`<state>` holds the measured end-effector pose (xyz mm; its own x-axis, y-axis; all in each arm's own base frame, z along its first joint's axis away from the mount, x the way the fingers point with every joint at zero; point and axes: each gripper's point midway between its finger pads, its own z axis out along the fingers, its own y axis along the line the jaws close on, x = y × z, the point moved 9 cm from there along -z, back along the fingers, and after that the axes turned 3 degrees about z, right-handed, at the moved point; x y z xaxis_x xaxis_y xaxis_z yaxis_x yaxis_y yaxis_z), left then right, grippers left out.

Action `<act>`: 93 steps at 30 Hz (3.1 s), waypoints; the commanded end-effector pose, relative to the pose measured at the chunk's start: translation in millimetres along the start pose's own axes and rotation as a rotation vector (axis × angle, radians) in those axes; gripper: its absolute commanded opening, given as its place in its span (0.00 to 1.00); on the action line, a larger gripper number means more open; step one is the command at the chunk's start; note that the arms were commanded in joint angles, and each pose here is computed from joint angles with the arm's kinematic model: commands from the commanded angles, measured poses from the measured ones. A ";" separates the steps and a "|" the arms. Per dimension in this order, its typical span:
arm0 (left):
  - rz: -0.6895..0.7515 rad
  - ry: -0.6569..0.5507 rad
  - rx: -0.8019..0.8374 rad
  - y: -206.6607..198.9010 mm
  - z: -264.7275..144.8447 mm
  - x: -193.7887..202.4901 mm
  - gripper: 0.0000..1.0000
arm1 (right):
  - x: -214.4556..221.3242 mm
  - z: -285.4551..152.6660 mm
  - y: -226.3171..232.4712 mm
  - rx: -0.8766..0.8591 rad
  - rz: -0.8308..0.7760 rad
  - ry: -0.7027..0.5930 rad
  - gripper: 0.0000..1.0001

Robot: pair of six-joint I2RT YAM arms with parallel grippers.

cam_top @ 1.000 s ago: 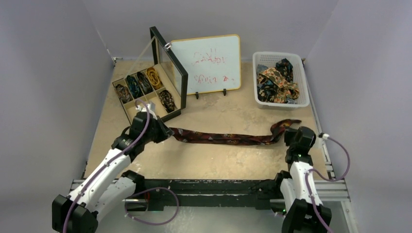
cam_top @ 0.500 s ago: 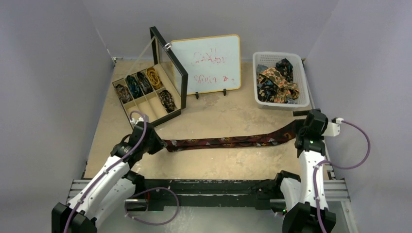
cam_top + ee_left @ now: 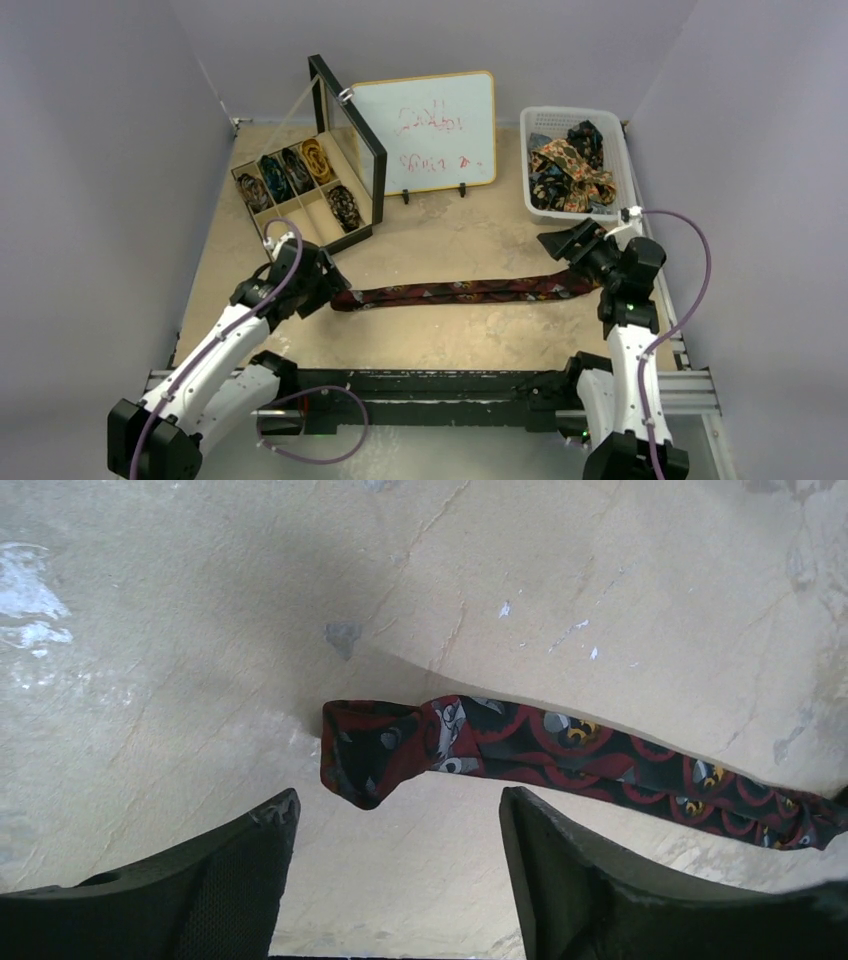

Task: Roll the ties
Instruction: Flatten out the tie at the center of the board.

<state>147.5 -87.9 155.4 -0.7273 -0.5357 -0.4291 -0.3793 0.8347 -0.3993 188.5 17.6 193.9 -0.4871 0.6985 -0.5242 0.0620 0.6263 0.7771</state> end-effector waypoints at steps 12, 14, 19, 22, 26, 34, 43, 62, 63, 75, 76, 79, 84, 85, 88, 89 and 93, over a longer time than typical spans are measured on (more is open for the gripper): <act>0.012 -0.020 0.019 -16.6 -14.6 -18.3 0.79 | 31.8 50.6 99.7 -0.240 -0.442 0.170 0.82; 0.016 0.005 0.023 -16.2 -10.5 -16.0 0.80 | 51.7 66.8 103.8 -0.191 -0.495 0.245 0.80; 0.003 0.066 0.057 -15.3 4.8 -9.0 0.80 | 106.1 84.6 120.9 -0.268 -0.655 0.352 0.80; -0.007 0.124 0.011 -10.6 15.8 -6.5 0.80 | 133.6 85.2 136.6 -0.446 -0.760 0.368 0.80; -0.030 0.156 0.000 -5.6 23.5 -6.1 0.78 | 162.3 91.6 152.8 -0.585 -0.790 0.387 0.76; -0.098 0.096 -0.042 13.3 23.6 -16.4 0.77 | 245.1 125.7 169.2 -0.603 -0.924 0.503 0.53; -0.130 0.062 -0.013 26.3 33.1 -4.9 0.70 | 275.5 144.8 157.3 -0.479 -0.943 0.545 0.37; -0.149 0.042 -0.006 30.4 43.2 -1.2 0.00 | 293.9 142.3 108.2 -0.292 -0.942 0.730 0.25; -0.162 0.039 -0.012 31.6 42.9 -0.2 0.00 | 292.6 140.3 107.5 -0.293 -0.946 0.733 0.28; -0.273 0.009 -0.011 37.1 34.5 7.2 0.00 | 266.4 120.5 128.4 -0.262 -0.897 0.680 0.49; -0.271 0.004 -0.003 36.4 32.9 6.6 0.00 | 265.2 120.3 127.7 -0.255 -0.903 0.676 0.51; -0.265 -0.005 -0.008 34.9 28.3 3.2 0.00 | 258.0 122.0 124.7 -0.246 -0.960 0.619 0.63; -0.272 -0.009 -0.065 36.4 27.0 -0.3 0.00 | 258.0 134.3 122.6 -0.275 -1.011 0.646 0.64; -0.276 -0.008 -0.087 37.4 26.8 -0.8 0.00 | 262.1 137.3 122.2 -0.281 -1.001 0.681 0.58; -0.274 -0.002 -0.143 38.9 24.4 -3.3 0.05 | 273.2 140.6 115.6 -0.280 -0.979 0.756 0.49; -0.272 -0.003 -0.154 39.1 23.2 -4.1 0.07 | 275.7 139.9 112.9 -0.277 -0.960 0.765 0.51; -0.260 -0.013 -0.151 37.0 18.7 -7.6 0.20 | 276.5 135.6 102.4 -0.292 -0.983 0.777 0.52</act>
<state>144.2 -59.3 114.9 -0.6217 -0.7227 -0.3021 -0.6179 0.6895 -0.3780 185.7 327.2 85.9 -0.6085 -0.4214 -0.6724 -0.7320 0.6252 0.2706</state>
